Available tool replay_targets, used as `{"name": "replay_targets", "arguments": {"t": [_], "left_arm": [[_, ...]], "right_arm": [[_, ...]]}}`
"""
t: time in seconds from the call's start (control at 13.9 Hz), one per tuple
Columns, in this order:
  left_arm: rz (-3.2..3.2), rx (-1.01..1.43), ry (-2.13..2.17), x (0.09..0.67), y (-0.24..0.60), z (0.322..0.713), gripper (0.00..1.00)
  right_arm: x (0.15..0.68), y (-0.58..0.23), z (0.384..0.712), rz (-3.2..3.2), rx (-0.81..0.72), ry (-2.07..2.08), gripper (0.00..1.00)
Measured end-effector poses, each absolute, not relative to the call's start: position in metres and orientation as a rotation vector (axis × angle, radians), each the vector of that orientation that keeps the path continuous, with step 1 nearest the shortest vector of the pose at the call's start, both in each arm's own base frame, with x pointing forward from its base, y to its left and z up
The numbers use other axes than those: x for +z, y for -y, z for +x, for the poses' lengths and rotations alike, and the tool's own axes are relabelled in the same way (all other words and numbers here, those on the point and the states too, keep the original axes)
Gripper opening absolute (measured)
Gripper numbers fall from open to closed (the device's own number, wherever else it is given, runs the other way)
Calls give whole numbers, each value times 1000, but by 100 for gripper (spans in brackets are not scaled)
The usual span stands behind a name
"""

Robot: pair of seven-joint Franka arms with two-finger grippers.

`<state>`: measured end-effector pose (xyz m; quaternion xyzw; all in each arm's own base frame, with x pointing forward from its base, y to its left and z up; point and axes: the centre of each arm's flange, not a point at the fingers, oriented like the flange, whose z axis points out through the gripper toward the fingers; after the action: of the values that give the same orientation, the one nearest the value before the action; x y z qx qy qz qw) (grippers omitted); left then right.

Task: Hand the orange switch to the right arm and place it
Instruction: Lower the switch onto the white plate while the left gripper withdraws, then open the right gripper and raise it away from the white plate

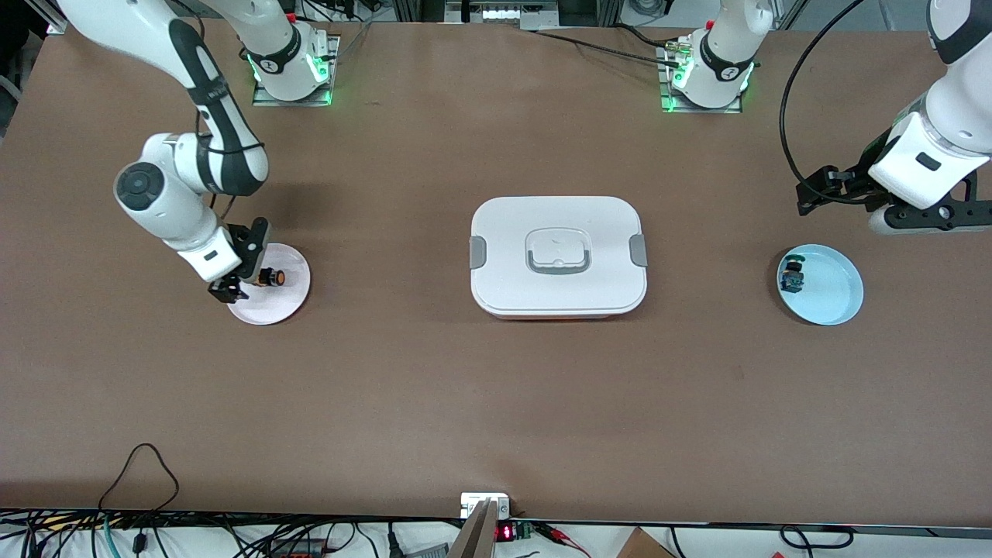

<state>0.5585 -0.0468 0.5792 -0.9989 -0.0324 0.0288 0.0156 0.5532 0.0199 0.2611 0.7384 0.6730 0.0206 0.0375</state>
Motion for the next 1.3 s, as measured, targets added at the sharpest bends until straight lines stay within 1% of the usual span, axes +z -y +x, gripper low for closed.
{"name": "replay_targets", "arguments": {"t": [0.36,0.5,0.58,0.72,0.86,1.08,1.3], "left_arm": [[-3108,76,123,584,39,558,100],[-3108,76,125,585,38,558,100],[-3108,76,124,585,38,558,100],[-3108,77,124,585,39,558,100],[-3108,77,124,585,39,557,100],[-3107,78,129,585,37,558,100],[-3105,99,131,584,36,556,100]], "right_arm": [[365,-22,594,2297,32,-2084,100],[400,-24,608,2321,56,-2068,100],[430,-28,616,2418,89,-2023,100],[459,-31,620,2567,102,-1894,100],[482,-32,620,2744,81,-1663,100],[487,-28,616,3031,8,-1119,100],[482,-31,608,3200,-139,-504,100]]}}
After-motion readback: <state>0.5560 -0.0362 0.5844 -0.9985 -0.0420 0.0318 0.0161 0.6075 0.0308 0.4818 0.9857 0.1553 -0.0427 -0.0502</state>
